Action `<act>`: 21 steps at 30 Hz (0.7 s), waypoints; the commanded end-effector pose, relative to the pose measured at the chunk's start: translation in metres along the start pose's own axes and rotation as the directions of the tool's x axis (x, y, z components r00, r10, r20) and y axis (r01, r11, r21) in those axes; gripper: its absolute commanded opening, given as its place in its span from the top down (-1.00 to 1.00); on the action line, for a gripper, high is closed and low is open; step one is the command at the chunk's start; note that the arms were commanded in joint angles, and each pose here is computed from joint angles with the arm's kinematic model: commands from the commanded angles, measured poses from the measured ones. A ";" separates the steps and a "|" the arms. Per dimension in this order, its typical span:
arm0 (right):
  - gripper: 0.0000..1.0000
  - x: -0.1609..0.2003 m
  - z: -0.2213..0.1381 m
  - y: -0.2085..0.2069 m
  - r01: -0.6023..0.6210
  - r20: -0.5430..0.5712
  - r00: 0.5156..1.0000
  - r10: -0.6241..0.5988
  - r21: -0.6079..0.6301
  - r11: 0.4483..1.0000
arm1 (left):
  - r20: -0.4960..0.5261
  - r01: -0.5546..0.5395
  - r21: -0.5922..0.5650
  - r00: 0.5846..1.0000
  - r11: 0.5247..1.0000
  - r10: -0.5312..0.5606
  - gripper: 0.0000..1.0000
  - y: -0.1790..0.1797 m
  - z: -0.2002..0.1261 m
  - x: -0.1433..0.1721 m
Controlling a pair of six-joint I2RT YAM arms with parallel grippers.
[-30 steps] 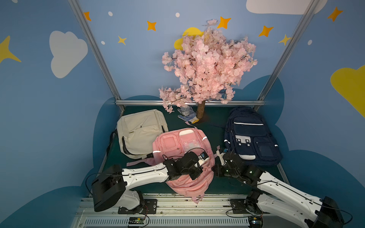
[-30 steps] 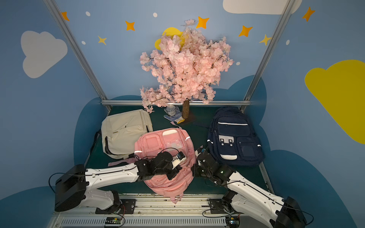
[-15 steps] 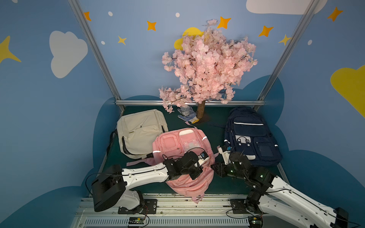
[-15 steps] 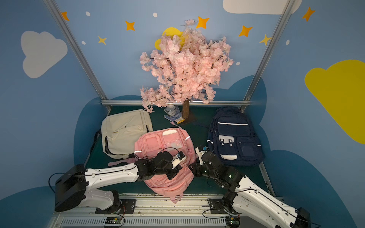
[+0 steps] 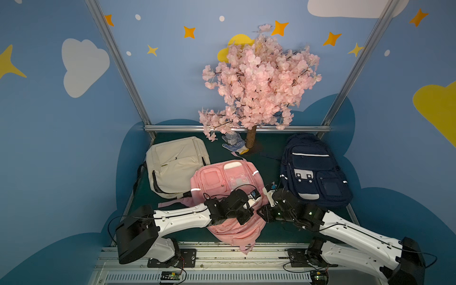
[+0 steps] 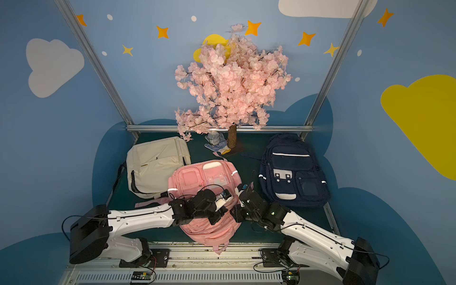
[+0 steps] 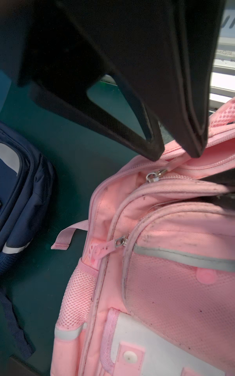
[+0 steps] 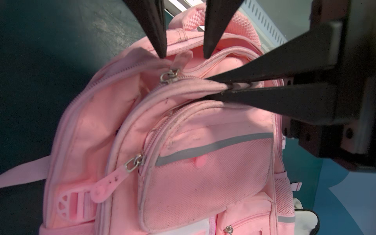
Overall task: Zip up the backpack
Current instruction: Zip the zipper on the backpack.
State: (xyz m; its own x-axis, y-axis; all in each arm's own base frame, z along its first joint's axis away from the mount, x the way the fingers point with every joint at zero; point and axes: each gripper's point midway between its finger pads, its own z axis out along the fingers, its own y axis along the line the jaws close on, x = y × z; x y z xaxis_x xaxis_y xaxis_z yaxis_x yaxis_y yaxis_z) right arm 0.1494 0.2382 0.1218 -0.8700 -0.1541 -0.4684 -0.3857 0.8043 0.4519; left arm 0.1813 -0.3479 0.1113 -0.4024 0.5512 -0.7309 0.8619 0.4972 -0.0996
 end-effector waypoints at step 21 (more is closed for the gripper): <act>0.69 -0.009 0.013 -0.021 -0.020 0.050 0.999 0.013 0.129 0.991 | 0.029 0.004 0.075 1.000 0.997 -0.007 0.95 -0.018 -0.001 -0.011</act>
State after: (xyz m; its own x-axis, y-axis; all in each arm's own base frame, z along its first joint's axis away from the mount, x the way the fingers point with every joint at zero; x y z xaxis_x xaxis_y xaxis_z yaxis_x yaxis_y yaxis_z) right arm 0.1610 0.2398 0.1047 -0.8726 -0.1388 -0.4684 -0.3501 0.8464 0.4013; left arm 0.1792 -0.3505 0.1118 -0.4074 0.5450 -0.7328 0.8632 0.4918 -0.1141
